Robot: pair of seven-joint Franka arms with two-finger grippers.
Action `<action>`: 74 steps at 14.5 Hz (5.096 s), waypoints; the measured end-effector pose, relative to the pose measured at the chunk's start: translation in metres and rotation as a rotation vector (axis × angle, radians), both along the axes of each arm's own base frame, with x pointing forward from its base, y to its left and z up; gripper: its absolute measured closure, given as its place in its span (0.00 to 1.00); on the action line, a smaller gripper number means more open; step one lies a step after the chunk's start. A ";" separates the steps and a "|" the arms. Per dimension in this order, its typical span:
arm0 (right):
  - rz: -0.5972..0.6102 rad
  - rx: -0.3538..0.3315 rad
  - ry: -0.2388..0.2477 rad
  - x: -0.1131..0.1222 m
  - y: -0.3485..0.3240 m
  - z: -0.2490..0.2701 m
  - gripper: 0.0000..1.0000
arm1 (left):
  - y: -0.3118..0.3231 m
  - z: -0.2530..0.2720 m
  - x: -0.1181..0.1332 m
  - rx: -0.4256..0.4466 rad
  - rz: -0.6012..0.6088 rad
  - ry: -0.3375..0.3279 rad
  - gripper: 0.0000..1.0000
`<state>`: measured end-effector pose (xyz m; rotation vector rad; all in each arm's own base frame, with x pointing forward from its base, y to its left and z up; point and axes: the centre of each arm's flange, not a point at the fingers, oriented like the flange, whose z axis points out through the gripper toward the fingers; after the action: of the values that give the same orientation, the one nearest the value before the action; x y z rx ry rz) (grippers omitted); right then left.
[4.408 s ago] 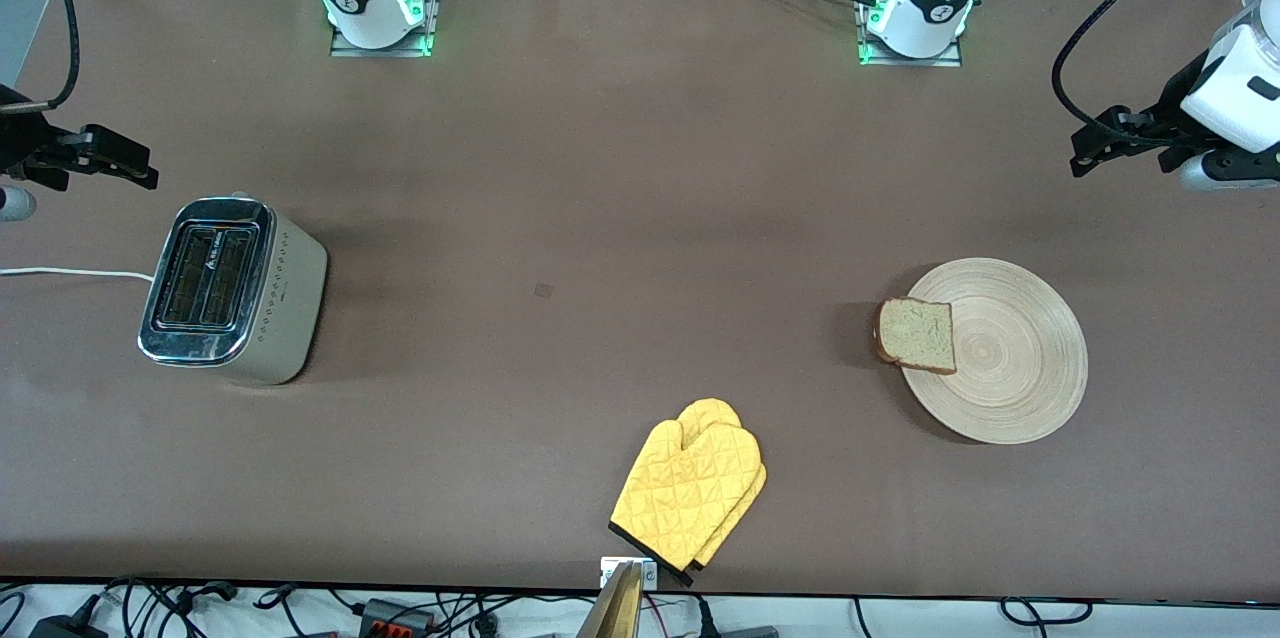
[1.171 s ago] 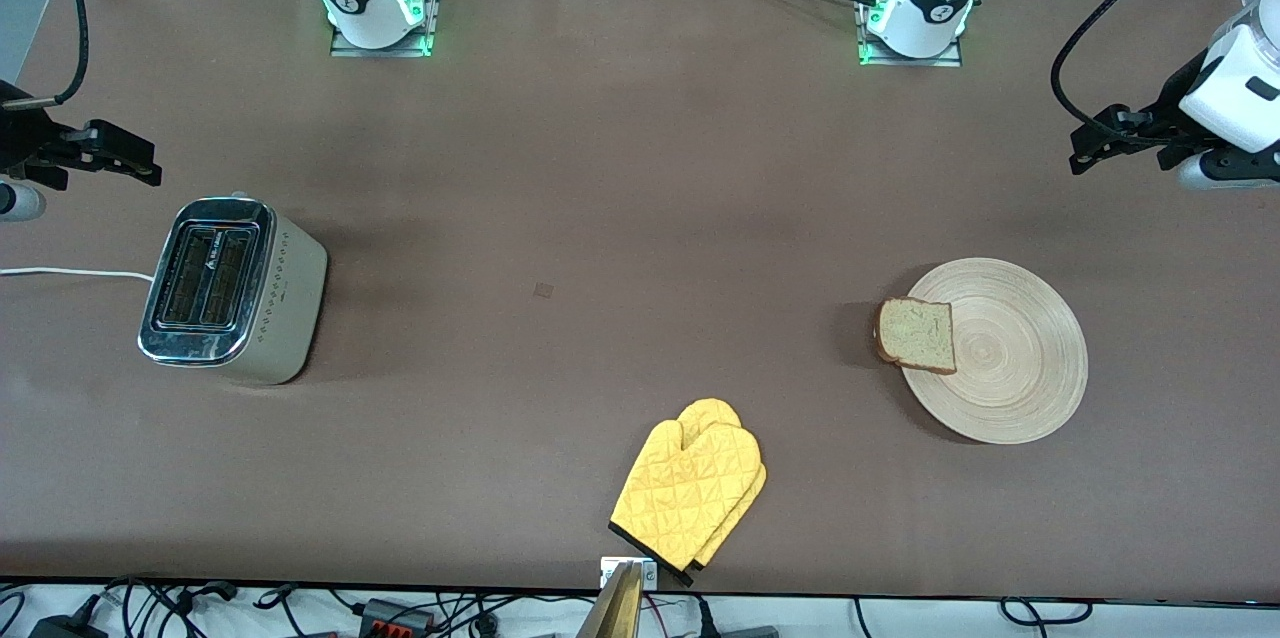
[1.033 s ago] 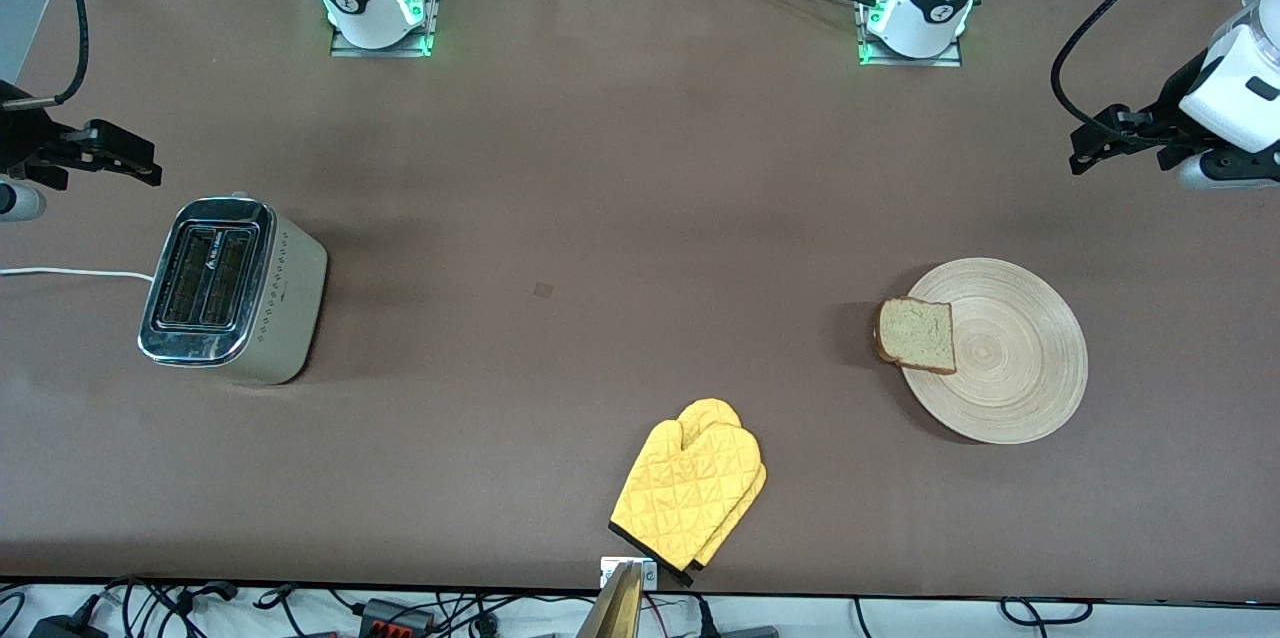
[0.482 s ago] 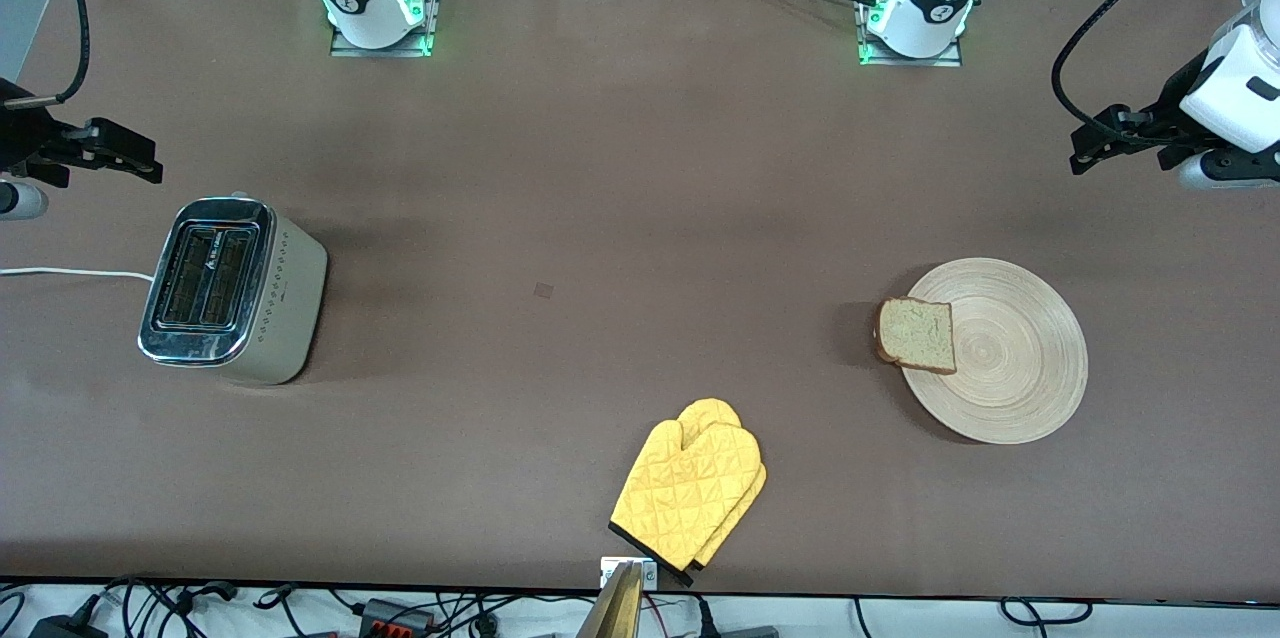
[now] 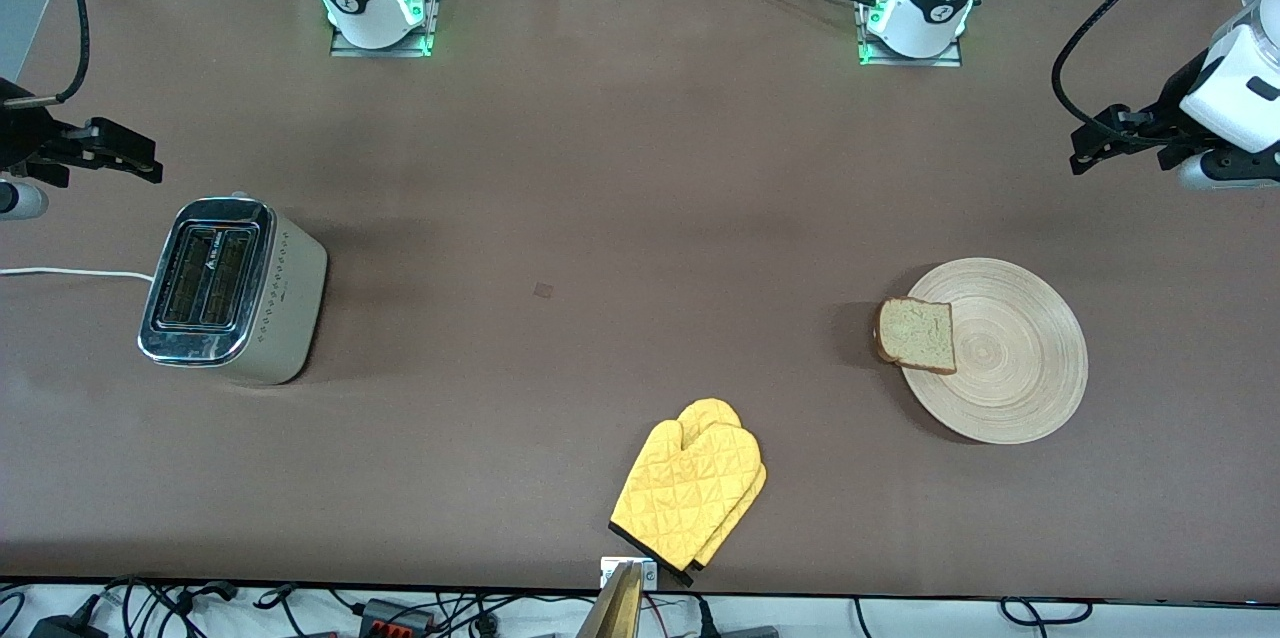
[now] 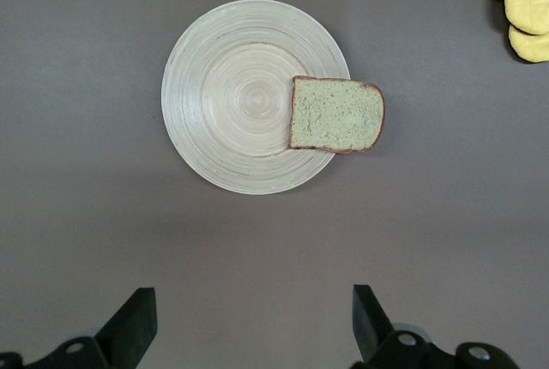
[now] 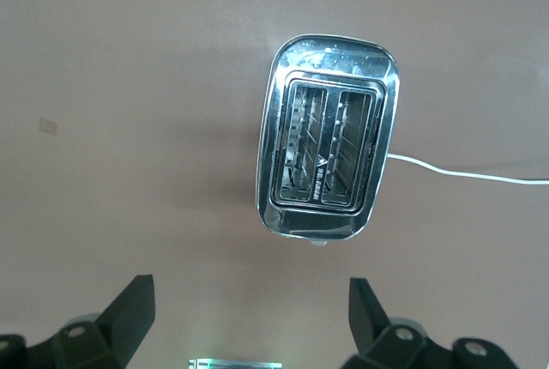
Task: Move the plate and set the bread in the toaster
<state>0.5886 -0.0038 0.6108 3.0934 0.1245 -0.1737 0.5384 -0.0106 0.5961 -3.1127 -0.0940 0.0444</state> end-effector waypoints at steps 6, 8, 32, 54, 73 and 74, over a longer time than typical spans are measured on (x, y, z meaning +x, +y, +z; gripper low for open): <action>0.000 0.000 0.000 0.000 0.000 0.000 0.00 | 0.000 0.000 0.000 0.000 0.000 0.000 0.00; 0.000 0.000 0.000 0.000 0.000 0.000 0.00 | 0.000 0.000 0.000 0.000 0.000 0.000 0.00; 0.002 0.000 0.000 0.000 0.001 0.000 0.00 | 0.246 -0.184 0.034 -0.502 0.026 0.055 0.00; -0.009 0.022 0.023 0.003 0.005 -0.010 0.00 | 0.297 -0.493 0.057 -1.073 0.142 -0.179 0.68; 0.022 0.026 0.265 0.015 0.024 -0.099 0.00 | 0.075 -0.439 0.118 -1.122 0.067 0.014 0.90; 0.022 0.027 0.277 0.014 0.024 -0.100 0.00 | 0.046 -0.439 0.115 -1.146 0.053 0.029 0.90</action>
<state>0.6022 0.0207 0.5108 3.0750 0.1703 -0.6039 0.6538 0.0356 0.1570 -4.2483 -0.2129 0.2140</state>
